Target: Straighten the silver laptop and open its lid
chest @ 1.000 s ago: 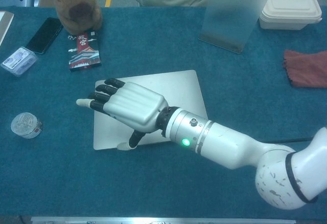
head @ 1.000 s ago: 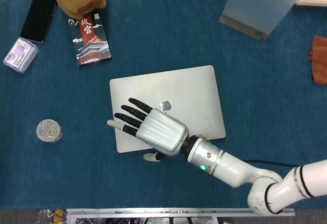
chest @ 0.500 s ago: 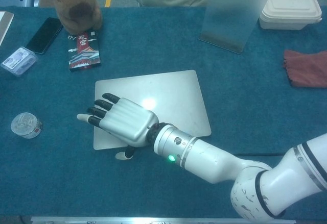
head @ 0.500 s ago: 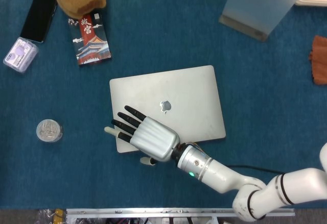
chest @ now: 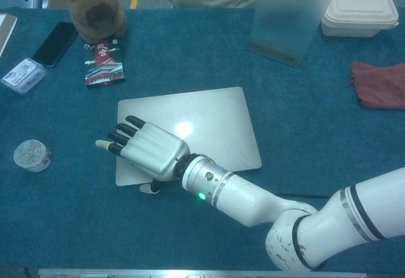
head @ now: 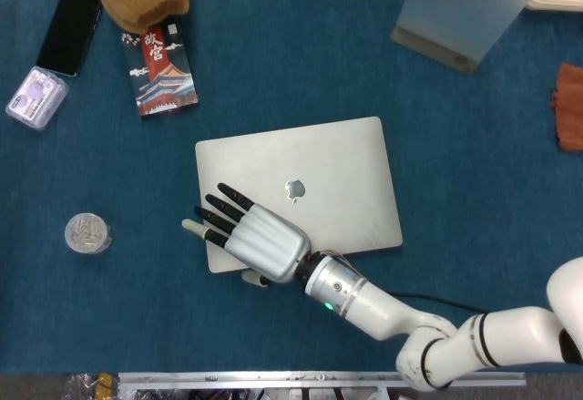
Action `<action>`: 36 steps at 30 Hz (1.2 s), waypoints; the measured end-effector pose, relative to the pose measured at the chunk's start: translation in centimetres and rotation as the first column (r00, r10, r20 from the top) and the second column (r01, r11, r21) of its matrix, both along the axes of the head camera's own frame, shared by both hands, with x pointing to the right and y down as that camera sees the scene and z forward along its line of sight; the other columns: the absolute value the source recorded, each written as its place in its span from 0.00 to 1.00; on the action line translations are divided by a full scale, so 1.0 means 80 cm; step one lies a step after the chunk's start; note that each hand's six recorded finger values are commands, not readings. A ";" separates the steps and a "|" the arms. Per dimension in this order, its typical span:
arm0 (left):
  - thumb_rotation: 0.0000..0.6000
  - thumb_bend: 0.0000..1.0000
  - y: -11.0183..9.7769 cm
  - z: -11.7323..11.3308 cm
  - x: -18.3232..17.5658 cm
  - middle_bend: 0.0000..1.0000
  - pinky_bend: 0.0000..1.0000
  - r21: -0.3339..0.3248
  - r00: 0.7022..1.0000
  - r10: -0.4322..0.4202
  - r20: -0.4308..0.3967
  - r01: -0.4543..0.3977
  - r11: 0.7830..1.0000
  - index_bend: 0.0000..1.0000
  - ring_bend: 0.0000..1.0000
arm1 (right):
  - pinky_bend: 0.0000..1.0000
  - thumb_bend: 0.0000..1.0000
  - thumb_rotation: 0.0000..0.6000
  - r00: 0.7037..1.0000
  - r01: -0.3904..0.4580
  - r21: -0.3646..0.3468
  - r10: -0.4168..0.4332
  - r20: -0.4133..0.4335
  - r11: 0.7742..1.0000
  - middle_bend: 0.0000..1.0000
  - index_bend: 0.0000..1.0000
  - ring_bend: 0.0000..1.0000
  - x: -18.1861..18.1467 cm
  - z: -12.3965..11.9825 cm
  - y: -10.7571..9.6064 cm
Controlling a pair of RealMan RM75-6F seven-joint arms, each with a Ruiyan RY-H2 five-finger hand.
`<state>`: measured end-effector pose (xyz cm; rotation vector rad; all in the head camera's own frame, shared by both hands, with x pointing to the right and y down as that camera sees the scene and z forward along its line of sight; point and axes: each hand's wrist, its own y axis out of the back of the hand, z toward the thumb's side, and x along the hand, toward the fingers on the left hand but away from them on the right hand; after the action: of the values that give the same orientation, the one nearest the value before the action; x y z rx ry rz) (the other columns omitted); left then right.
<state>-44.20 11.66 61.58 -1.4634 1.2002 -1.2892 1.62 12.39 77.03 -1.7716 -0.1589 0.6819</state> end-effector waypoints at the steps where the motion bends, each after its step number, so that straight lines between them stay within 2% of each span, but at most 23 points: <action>1: 1.00 0.34 0.000 0.000 0.000 0.14 0.09 0.000 1.000 -0.001 -0.001 0.001 1.000 0.13 0.10 | 0.04 0.19 0.78 1.000 -0.002 0.001 0.002 0.001 1.000 0.09 0.00 0.00 -0.001 0.001 -0.001; 19: 1.00 0.34 0.002 0.002 -0.005 0.13 0.09 -0.001 1.000 -0.008 -0.005 0.008 1.000 0.13 0.10 | 0.04 0.19 0.78 1.000 0.011 0.005 -0.011 -0.003 1.000 0.09 0.00 0.00 -0.007 0.006 0.004; 36: 1.00 0.34 0.002 0.003 -0.005 0.13 0.08 0.000 1.000 -0.008 -0.007 0.008 1.000 0.13 0.10 | 0.04 0.19 0.78 0.999 -0.023 0.055 0.026 -0.044 0.998 0.09 0.00 0.00 0.008 0.014 -0.019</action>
<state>-44.63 11.82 61.83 -1.4657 1.2123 -1.2904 2.29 10.88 78.16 -1.7035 -0.1670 0.7281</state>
